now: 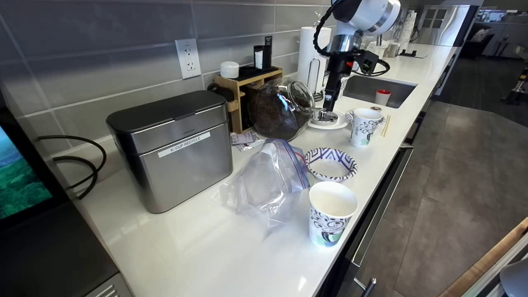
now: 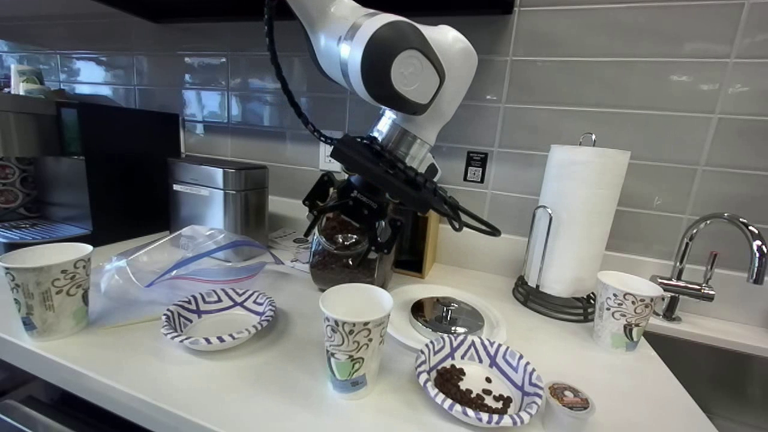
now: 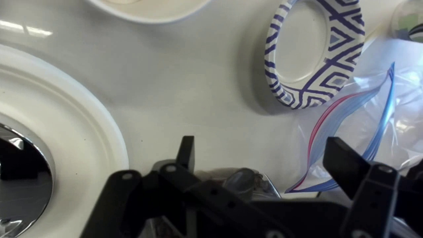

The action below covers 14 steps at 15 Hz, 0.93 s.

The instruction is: Use the silver ladle to put some of the coffee beans into the paper cup on the right

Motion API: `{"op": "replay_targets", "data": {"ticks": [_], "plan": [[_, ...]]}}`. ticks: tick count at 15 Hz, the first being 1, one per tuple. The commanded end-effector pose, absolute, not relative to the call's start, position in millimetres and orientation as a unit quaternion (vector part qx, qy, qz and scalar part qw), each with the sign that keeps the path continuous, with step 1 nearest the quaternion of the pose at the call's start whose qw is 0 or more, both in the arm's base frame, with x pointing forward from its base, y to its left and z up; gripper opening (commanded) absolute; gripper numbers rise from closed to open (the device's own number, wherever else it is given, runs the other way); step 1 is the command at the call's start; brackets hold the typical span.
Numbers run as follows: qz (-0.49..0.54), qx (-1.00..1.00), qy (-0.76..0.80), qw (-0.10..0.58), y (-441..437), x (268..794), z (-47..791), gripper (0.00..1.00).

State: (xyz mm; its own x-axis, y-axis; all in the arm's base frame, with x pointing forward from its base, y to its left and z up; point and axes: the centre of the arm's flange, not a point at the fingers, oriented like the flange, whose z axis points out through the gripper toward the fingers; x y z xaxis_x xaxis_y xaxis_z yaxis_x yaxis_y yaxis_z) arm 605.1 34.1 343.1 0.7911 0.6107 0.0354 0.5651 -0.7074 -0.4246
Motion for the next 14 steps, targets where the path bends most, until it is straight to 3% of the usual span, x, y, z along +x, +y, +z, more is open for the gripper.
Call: {"op": "replay_targets", "data": {"ticks": [1,14], "plan": [[0.024,-0.925,-0.279,0.258,23,584,330,1.0],[-0.018,-0.929,-0.151,0.337,-10,575,304,0.99]]}}
